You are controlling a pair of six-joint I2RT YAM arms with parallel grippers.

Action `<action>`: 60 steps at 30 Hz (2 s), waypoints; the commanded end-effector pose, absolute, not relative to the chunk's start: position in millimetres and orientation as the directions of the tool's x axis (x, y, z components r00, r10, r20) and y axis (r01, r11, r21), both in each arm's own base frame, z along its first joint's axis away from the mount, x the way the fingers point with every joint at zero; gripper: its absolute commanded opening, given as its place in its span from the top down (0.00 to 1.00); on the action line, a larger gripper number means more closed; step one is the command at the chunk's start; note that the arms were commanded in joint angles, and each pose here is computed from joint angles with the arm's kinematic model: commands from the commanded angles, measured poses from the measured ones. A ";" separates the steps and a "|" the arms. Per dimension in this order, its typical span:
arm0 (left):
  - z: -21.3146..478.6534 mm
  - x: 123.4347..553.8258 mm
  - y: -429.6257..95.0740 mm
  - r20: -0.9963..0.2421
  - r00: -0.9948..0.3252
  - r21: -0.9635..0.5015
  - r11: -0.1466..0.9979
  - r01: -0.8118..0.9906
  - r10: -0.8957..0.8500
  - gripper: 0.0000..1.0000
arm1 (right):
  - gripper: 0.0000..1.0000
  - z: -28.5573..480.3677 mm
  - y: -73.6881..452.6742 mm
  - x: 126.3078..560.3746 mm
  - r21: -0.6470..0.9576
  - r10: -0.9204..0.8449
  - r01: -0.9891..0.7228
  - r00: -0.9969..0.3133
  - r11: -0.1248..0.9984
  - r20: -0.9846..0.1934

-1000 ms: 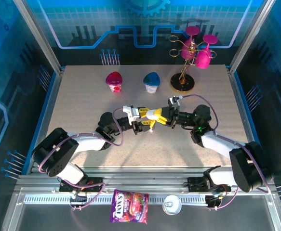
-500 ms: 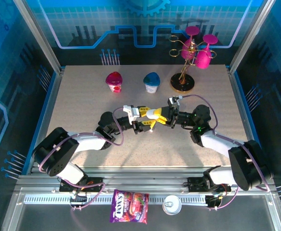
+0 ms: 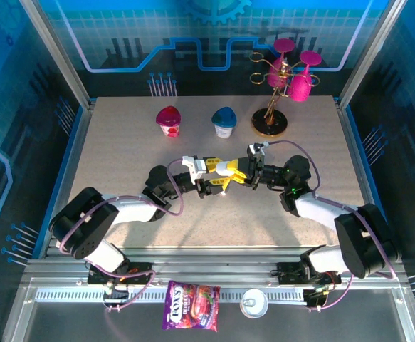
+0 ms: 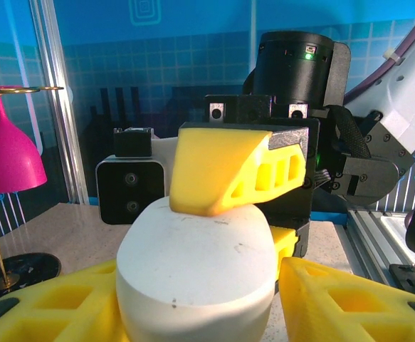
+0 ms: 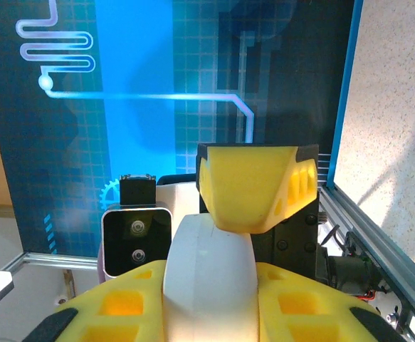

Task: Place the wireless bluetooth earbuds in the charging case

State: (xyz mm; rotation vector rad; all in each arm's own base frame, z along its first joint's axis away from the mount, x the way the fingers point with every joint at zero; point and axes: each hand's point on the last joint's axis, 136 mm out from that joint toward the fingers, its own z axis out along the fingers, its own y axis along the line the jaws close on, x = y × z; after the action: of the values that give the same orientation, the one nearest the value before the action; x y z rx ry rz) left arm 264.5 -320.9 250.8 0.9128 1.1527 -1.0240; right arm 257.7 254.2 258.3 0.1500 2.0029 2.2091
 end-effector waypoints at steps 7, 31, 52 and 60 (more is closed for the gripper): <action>261.4 252.5 -328.4 -0.972 0.149 0.108 0.219 0.970 -0.180 0.50 | 0.84 260.3 254.9 261.1 0.991 0.212 -0.063 -0.977 -0.119 -0.036; 257.6 252.4 -329.0 -0.973 0.148 0.109 0.216 0.970 -0.175 0.50 | 0.84 259.9 253.5 262.9 0.987 0.218 -0.046 -0.976 -0.153 -0.011; 256.7 252.6 -329.6 -0.973 0.156 0.117 0.214 0.970 -0.173 0.59 | 0.78 255.0 253.4 267.2 0.986 0.229 -0.024 -0.973 -0.162 0.014; 261.2 254.5 -327.8 -0.975 0.127 0.085 0.223 0.971 -0.184 0.64 | 0.45 253.9 241.5 276.8 0.988 0.298 -0.077 -0.954 -0.136 -0.033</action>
State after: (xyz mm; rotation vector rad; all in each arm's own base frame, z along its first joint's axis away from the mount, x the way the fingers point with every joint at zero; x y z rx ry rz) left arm 261.9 -324.5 243.8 0.9352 1.1563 -1.0404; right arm 267.8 250.6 249.7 0.2485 1.9450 2.2462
